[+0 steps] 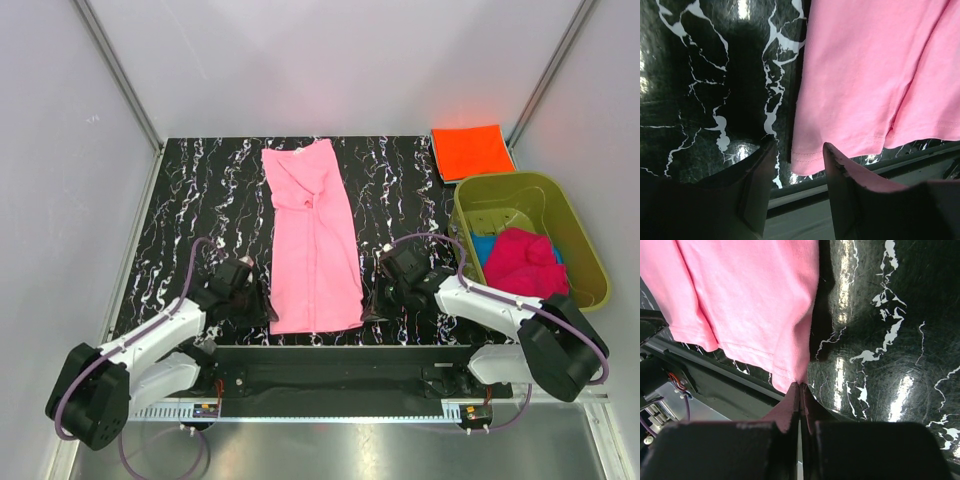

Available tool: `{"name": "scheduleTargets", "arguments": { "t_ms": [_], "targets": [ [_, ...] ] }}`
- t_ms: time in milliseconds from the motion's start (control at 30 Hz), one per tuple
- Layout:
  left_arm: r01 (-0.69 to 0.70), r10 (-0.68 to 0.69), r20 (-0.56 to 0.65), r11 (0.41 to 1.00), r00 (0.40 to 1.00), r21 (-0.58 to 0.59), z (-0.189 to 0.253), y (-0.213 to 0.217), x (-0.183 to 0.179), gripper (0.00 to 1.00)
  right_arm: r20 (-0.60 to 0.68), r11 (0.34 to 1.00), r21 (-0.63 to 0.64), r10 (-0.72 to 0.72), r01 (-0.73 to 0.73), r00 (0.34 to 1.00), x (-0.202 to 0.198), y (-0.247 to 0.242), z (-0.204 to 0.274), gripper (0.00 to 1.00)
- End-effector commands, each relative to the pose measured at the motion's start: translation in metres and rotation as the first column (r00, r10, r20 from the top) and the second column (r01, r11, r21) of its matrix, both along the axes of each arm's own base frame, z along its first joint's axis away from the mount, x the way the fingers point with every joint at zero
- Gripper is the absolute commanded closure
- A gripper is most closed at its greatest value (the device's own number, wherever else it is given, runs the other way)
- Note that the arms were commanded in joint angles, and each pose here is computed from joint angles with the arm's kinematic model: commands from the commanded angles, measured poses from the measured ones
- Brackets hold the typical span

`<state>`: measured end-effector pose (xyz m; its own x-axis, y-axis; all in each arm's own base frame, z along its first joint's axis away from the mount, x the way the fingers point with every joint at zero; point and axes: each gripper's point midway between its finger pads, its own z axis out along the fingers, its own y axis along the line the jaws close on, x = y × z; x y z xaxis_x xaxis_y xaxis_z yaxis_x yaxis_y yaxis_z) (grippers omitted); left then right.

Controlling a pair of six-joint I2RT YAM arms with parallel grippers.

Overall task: Fold and stack the t-shirts
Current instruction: Fold the tshirt

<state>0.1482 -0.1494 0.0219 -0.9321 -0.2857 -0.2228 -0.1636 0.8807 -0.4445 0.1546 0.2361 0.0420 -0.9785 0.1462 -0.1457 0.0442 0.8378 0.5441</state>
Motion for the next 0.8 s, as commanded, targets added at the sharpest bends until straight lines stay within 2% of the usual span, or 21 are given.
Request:
{"name": "scheduleTargets", "arguments": {
  "t_ms": [0, 67, 100, 200, 233, 467, 767],
  "targets": [
    [-0.042, 0.042, 0.02, 0.999, 0.999, 0.015, -0.003, 0.0, 0.007, 0.53, 0.032, 1.0, 0.002, -0.013, 0.013, 0.999, 0.003, -0.001, 0.002, 1.0],
    [-0.043, 0.043, 0.005, 0.999, 0.999, 0.021, -0.006, -0.001, 0.005, 0.58, 0.037, 1.0, 0.008, -0.011, 0.01, 0.999, 0.002, -0.001, 0.003, 1.0],
    [-0.031, 0.031, 0.005, 0.999, 1.0, 0.016, -0.006, -0.005, 0.003, 0.7, 0.035, 1.0, 0.009, -0.011, 0.011, 0.999, 0.002, -0.001, 0.004, 1.0],
    [-0.01, 0.01, 0.023, 1.0, 1.0, -0.003, 0.003, -0.012, 0.001, 0.89, 0.035, 1.0, 0.018, -0.007, 0.006, 0.999, 0.0, -0.001, 0.005, 1.0],
    [-0.013, 0.013, 0.028, 1.0, 1.0, -0.009, 0.007, -0.013, -0.001, 1.0, 0.035, 1.0, 0.027, -0.008, 0.007, 0.999, 0.0, 0.0, 0.008, 1.0],
    [0.005, -0.002, 0.062, 0.999, 0.998, -0.044, 0.028, -0.027, -0.01, 1.0, 0.012, 0.999, 0.042, 0.003, -0.004, 1.0, -0.012, -0.004, 0.011, 1.0],
    [-0.005, 0.003, 0.052, 0.999, 0.999, 0.04, 0.023, -0.014, -0.021, 1.0, 0.01, 1.0, -0.012, 0.006, -0.005, 1.0, -0.026, -0.024, 0.002, 1.0]
  ]
}}
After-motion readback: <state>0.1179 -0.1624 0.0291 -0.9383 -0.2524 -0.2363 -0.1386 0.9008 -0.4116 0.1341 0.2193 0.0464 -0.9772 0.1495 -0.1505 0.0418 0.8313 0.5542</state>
